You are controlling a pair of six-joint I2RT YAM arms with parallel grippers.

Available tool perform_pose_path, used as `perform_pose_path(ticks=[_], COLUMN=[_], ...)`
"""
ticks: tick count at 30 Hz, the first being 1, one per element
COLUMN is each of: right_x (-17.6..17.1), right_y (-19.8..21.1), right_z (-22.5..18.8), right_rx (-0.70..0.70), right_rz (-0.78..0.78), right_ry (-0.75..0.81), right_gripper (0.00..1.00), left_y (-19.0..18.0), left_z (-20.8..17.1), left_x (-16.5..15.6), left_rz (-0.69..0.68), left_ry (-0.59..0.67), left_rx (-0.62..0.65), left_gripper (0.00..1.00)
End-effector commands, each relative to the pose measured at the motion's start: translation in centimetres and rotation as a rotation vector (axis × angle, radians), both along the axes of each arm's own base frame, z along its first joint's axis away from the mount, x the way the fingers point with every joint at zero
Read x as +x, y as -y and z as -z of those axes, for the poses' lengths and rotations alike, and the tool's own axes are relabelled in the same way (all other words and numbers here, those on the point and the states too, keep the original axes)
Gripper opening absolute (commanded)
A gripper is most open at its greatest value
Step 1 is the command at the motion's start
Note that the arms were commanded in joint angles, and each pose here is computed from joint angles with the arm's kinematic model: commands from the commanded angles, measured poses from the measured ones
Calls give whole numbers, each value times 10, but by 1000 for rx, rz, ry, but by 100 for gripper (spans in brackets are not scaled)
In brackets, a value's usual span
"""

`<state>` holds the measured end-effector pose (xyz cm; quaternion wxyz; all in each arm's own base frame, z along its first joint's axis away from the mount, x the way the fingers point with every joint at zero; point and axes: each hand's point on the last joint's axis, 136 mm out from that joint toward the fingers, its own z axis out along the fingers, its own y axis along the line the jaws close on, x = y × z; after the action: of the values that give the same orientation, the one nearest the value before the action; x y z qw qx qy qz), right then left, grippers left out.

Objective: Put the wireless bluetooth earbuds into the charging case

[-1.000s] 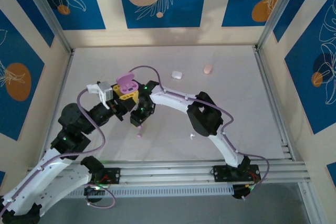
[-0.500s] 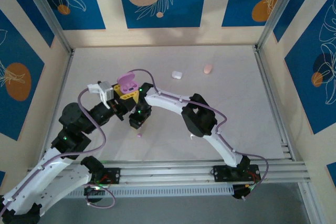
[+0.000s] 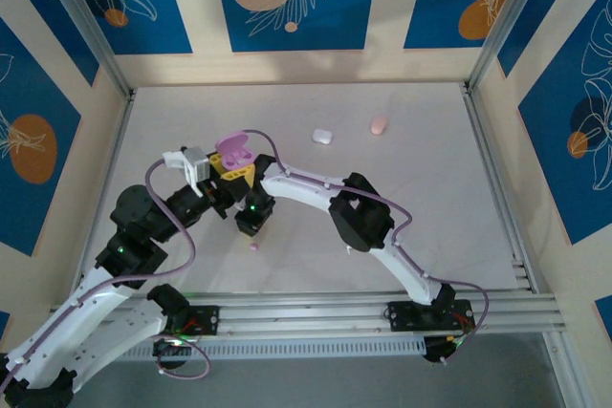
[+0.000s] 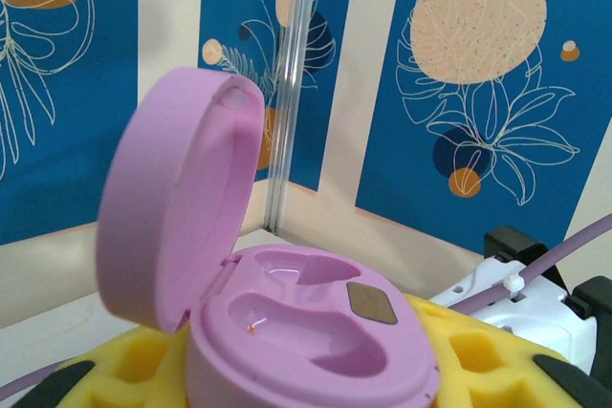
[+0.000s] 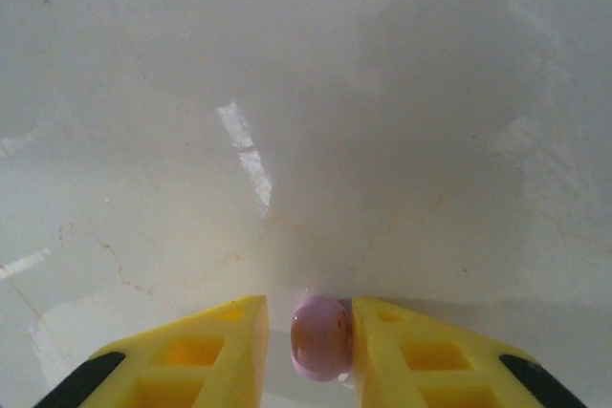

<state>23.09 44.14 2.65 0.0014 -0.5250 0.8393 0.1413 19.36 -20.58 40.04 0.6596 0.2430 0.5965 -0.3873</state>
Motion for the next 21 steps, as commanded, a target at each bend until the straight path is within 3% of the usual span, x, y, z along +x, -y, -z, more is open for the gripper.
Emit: perform_pose_path(ticks=[1, 15, 21], right_x=[-1, 12, 4], right_y=[10, 62, 118], right_z=[10, -10, -14], right_rx=[-60, -70, -140], right_rz=[30, 294, 570], right_ry=[-9, -37, -81], right_gripper=[27, 22, 22], left_y=[1, 9, 16], left_z=[-15, -13, -5], left_x=[-6, -2, 3], left_rz=[25, 50, 67], left_ry=[21, -1, -20], left_rx=[-37, -39, -29], left_gripper=[32, 32, 32])
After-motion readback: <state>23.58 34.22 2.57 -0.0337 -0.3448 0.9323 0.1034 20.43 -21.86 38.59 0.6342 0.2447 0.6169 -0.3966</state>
